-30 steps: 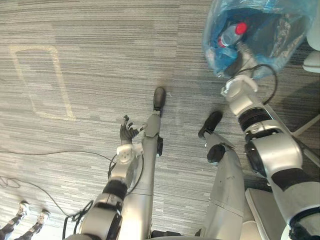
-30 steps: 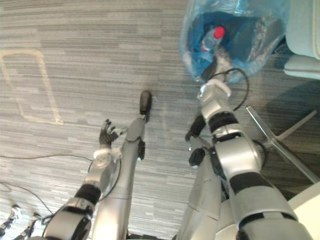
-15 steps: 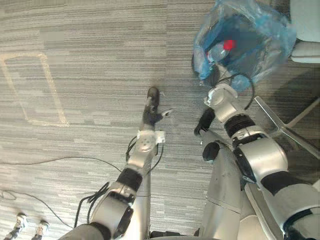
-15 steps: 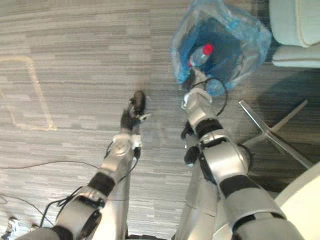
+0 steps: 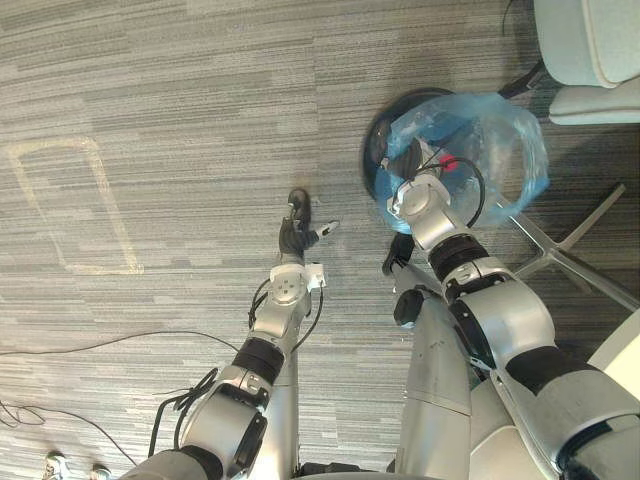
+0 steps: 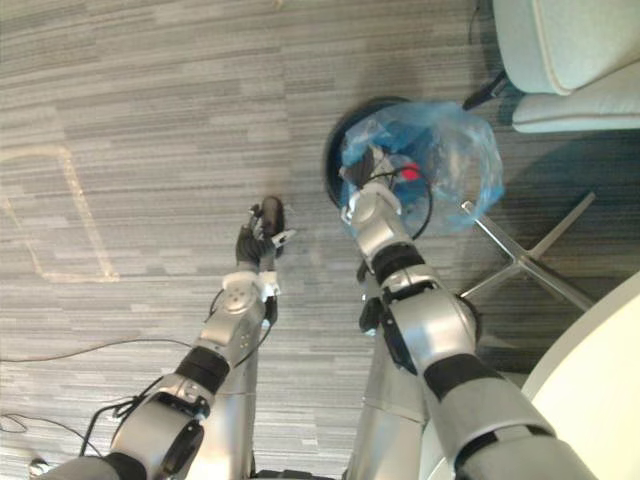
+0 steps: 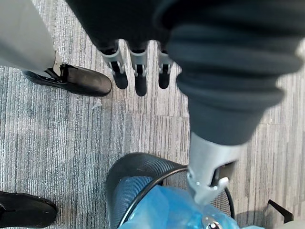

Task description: Gather rubbish on tea table into small bin, then transfer packed bag to large trash can.

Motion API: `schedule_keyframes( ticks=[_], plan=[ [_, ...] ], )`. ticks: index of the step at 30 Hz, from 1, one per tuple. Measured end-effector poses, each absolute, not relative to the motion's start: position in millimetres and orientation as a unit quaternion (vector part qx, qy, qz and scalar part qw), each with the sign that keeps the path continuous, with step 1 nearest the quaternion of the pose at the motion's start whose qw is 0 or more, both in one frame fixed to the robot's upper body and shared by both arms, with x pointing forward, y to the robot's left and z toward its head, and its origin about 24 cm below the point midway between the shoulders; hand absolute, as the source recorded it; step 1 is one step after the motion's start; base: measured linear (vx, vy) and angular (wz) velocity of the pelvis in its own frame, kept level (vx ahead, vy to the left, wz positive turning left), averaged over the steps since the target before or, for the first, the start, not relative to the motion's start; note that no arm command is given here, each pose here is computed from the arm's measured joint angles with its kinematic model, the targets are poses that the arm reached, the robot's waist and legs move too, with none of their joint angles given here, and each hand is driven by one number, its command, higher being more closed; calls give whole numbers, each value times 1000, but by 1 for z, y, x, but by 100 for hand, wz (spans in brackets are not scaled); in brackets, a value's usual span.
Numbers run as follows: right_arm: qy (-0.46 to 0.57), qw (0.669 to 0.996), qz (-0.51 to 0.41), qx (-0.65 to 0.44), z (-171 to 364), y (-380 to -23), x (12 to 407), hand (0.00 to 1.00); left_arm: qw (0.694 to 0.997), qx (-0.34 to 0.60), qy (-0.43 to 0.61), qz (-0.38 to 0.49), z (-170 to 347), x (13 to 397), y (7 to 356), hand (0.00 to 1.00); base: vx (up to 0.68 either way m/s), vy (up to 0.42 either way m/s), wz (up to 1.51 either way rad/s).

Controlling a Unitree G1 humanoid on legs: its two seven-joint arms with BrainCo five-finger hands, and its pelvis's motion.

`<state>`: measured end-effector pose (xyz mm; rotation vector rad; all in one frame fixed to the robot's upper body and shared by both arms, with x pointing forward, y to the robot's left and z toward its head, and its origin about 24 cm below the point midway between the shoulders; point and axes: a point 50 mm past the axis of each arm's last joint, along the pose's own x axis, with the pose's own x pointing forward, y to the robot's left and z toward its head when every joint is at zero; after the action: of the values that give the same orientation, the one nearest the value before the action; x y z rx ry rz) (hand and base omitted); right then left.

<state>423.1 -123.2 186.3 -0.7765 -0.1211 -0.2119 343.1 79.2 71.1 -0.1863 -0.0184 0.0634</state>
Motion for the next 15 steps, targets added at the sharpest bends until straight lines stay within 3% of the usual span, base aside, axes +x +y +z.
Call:
schedule_keyframes(
  ticks=[9,10,15],
  plan=[
    [-45,931,-107,-346,178,-123,422,0,993,-107,-6,49,69,343,88,0,-10,-42,-2],
    [-45,931,-108,-346,178,-124,422,100,993,-107,-6,49,70,343,88,0,-22,-47,-3],
    [-39,936,-111,-333,175,-126,421,100,992,-113,-4,51,69,344,89,0,-14,-34,-3]
  ],
)
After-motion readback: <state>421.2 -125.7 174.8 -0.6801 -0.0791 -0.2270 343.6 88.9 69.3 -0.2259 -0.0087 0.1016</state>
